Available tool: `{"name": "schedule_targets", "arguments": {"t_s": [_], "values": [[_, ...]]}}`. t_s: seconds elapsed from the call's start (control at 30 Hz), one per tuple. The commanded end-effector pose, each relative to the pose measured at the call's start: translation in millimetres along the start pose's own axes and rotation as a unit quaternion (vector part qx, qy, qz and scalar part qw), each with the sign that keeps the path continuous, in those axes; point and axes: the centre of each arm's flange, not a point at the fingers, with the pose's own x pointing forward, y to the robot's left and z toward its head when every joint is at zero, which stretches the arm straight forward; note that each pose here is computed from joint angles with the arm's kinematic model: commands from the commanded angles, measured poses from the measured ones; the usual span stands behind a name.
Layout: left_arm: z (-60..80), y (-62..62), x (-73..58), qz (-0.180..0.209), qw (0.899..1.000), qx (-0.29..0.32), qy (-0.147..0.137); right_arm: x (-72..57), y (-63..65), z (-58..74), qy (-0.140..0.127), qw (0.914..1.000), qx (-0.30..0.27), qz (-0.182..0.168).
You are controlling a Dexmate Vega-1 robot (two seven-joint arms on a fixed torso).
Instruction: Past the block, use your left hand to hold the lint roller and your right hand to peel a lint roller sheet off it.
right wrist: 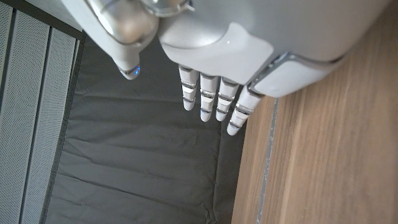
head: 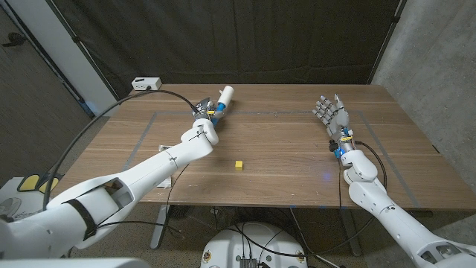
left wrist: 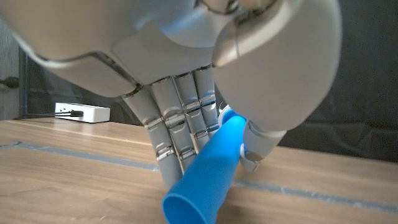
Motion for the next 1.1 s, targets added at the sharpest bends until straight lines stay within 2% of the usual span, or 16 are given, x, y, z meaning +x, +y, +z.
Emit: {"name": "schedule_targets", "arguments": {"t_s": [0.03,0.2,0.33,0.43,0.53,0.7,0.83,0.9,1.0,1.1], "values": [[5.3,17.3,-5.7,0.025,0.989,-0.134,-0.055,-6.7,-1.3,-1.3,-0.01,0.9999,0.01,-0.002],[7.2,19.9,-5.4,0.014,0.981,-0.179,-0.075,-9.7,-1.5,-2.2,-0.014,0.9998,0.012,-0.002],[9.2,22.5,-3.4,-0.003,0.971,-0.214,-0.103,-10.9,-1.0,-3.1,-0.018,0.9997,0.015,-0.002],[12.4,24.2,-2.2,-0.019,0.961,-0.24,-0.134,-12.0,-0.7,-3.4,-0.022,0.9996,0.016,-0.003],[16.6,27.0,0.5,-0.043,0.945,-0.277,-0.169,-13.2,-0.6,-4.1,-0.025,0.9995,0.017,-0.004],[26.1,32.1,7.9,-0.086,0.906,-0.35,-0.224,-14.4,-0.3,-6.3,-0.028,0.9994,0.02,-0.006],[35.4,33.9,15.6,-0.132,0.861,-0.412,-0.267,-14.5,0.2,-8.1,-0.031,0.9992,0.022,-0.007],[40.6,34.4,17.9,-0.147,0.844,-0.432,-0.283,-14.6,0.4,-9.0,-0.033,0.9992,0.023,-0.008],[46.8,34.3,21.1,-0.172,0.812,-0.467,-0.306,-15.1,0.6,-10.1,-0.034,0.9991,0.024,-0.01],[51.0,34.7,23.4,-0.188,0.796,-0.479,-0.32,-15.5,0.7,-10.4,-0.036,0.999,0.024,-0.011]]}}
